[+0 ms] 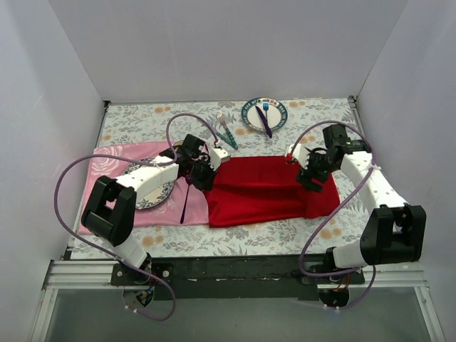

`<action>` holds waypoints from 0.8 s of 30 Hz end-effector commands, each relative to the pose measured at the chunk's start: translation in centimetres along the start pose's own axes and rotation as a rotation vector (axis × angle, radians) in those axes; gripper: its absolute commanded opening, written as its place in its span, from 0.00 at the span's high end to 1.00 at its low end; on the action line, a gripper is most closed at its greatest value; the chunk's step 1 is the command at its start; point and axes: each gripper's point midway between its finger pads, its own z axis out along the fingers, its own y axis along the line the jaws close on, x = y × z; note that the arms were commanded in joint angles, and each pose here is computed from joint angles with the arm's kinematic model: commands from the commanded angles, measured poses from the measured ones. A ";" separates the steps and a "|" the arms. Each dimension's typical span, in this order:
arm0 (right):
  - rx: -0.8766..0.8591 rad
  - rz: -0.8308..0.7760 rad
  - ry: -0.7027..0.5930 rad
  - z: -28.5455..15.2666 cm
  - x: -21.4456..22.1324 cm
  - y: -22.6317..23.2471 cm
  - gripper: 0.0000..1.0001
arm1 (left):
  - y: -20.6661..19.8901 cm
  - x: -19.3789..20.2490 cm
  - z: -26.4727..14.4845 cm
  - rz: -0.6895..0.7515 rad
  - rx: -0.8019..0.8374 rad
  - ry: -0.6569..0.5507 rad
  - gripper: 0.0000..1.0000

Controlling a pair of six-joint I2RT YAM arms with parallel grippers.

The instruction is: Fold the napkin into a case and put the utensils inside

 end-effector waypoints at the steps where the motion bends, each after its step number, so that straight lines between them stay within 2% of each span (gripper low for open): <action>1: -0.014 0.154 -0.031 -3.5 1.5 1.1 0.20 | 0.7 -0.1 0.9 -0.070 -0.022 0.015 1.00; 4: 0.009 0.158 -0.016 -4.7 3.9 3.0 0.28 | 0.7 0.6 1.8 -0.105 -0.008 0.035 1.00; 5: -0.016 0.162 0.008 -3.9 4.9 4.6 0.32 | 0.7 0.8 2.1 -0.112 -0.007 0.041 1.00; 7: 0.039 0.164 0.002 -3.6 5.2 4.4 0.37 | 0.7 1.1 2.6 -0.125 0.001 0.051 1.00; 8: 0.066 0.177 0.003 -3.6 5.3 4.3 0.34 | 0.8 1.2 2.7 -0.127 0.001 0.056 1.00; 10: 0.078 0.246 0.005 -3.2 5.4 3.6 0.22 | 0.9 1.4 2.9 -0.132 -0.003 0.067 1.00; 11: 0.063 0.271 0.001 -3.1 5.3 3.4 0.21 | 1.1 1.4 2.9 -0.132 -0.012 0.071 1.00; 13: 0.029 0.301 -0.018 -3.9 4.1 2.7 0.25 | 1.3 1.5 2.9 -0.130 -0.024 0.074 1.00; 14: -0.060 0.347 -0.016 -3.5 4.1 4.0 0.33 | 1.4 1.5 2.9 -0.129 -0.031 0.078 1.00; 16: -0.090 0.395 -0.013 -3.4 3.9 4.3 0.37 | 1.4 1.6 2.9 -0.129 -0.031 0.079 1.00; 21: -0.246 0.646 0.011 -1.9 4.1 7.3 0.37 | 1.3 1.1 2.8 -0.144 -0.025 0.063 1.00; 24: -0.338 0.768 0.005 -1.9 4.0 8.4 0.30 | 1.3 0.9 2.7 -0.140 -0.027 0.056 1.00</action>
